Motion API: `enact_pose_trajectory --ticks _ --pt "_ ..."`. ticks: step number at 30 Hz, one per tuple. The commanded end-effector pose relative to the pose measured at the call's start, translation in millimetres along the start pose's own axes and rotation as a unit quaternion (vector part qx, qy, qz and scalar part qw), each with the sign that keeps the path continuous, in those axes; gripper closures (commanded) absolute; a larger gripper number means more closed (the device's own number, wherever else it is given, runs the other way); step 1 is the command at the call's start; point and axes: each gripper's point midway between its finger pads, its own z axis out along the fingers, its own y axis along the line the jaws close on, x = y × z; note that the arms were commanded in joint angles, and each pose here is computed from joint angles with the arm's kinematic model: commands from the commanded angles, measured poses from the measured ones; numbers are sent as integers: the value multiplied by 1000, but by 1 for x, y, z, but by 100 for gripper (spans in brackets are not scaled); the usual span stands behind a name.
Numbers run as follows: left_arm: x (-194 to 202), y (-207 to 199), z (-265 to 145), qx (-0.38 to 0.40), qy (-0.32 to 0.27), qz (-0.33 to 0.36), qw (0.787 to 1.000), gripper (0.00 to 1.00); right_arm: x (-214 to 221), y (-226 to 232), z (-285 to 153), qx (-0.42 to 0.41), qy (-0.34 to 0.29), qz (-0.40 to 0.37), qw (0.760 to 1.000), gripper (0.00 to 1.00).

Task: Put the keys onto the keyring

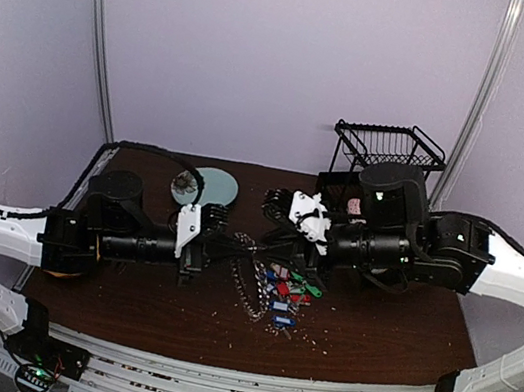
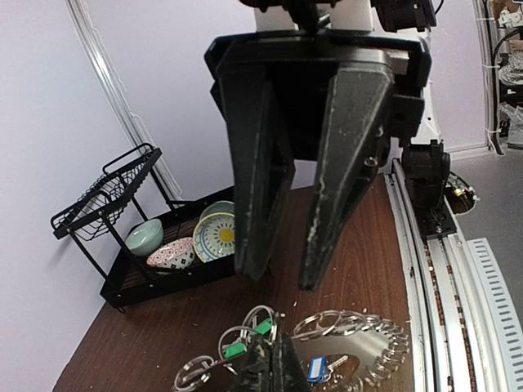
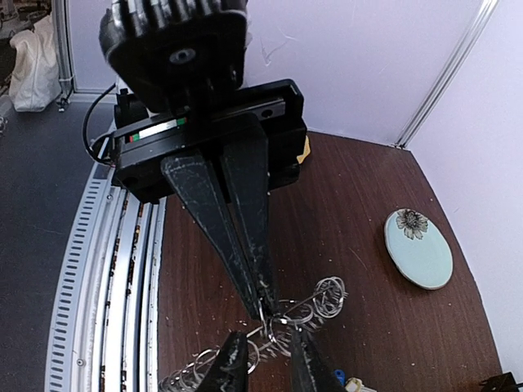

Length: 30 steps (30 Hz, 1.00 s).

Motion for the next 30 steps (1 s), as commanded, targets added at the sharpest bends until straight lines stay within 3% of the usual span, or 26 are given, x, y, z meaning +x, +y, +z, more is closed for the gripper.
enact_pose_trajectory --ticks 1,15,20,24,26,30 --pt "-50 9 -14 -20 -105 13 994 100 -23 0 -16 -2 -86 29 996 81" --pt "-59 4 -17 -17 -146 -3 989 100 -25 0 -7 0 -131 62 989 88" --pt "-60 10 -16 -34 -147 -12 989 100 -23 -2 -3 2 -126 65 990 100" --pt "-63 21 -23 -66 -160 -28 985 100 -16 1 0 -1 -114 60 992 99" --pt "-64 17 -23 -56 -164 -26 985 100 -15 1 0 -1 -116 60 991 89" --pt "-68 4 -25 -21 -185 -20 982 100 -18 0 1 3 -123 64 990 88"
